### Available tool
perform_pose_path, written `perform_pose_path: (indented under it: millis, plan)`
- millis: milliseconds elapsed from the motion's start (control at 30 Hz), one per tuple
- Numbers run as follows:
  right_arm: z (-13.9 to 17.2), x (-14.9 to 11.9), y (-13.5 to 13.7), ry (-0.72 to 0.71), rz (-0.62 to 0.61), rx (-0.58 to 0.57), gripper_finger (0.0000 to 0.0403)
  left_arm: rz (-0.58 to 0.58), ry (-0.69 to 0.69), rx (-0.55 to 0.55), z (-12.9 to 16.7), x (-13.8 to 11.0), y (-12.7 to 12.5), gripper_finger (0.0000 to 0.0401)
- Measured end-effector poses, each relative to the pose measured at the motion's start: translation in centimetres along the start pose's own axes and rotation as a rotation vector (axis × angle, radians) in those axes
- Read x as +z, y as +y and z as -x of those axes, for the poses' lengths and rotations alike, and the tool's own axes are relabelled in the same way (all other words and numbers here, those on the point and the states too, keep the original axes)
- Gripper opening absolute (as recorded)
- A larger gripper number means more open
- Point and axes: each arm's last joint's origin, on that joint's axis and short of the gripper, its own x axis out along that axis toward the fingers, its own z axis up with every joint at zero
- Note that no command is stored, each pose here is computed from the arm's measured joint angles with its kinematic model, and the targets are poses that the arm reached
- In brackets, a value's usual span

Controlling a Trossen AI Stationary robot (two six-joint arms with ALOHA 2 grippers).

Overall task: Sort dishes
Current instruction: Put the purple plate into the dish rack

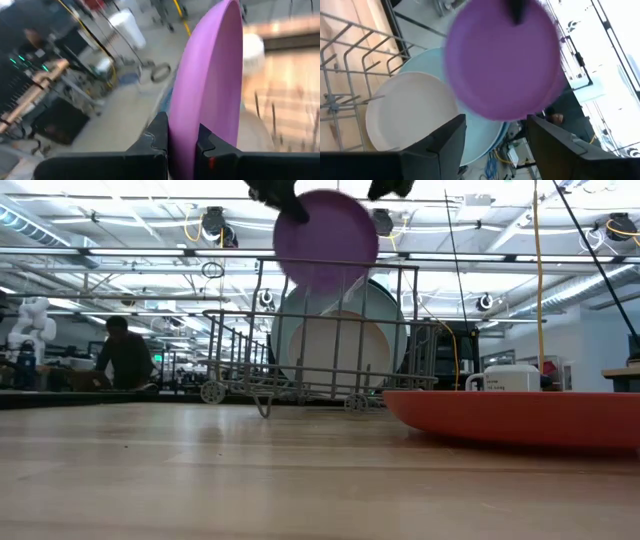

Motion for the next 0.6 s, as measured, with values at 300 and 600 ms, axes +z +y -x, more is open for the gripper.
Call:
perform_pose_path:
  millis: [300,600]
  plan:
    - [4.9,-1.4,-7.3,-0.131,-0.125,0.063,0.0199,-0.024,0.133,-0.134,-2.0,-2.2,-0.4,0.0018]
    - [8.4,-3.8,-13.0,-0.229,-0.322,0.031,0.0199,-0.035,0.243,-0.197,-6.6,-4.2,-2.7,0.0018]
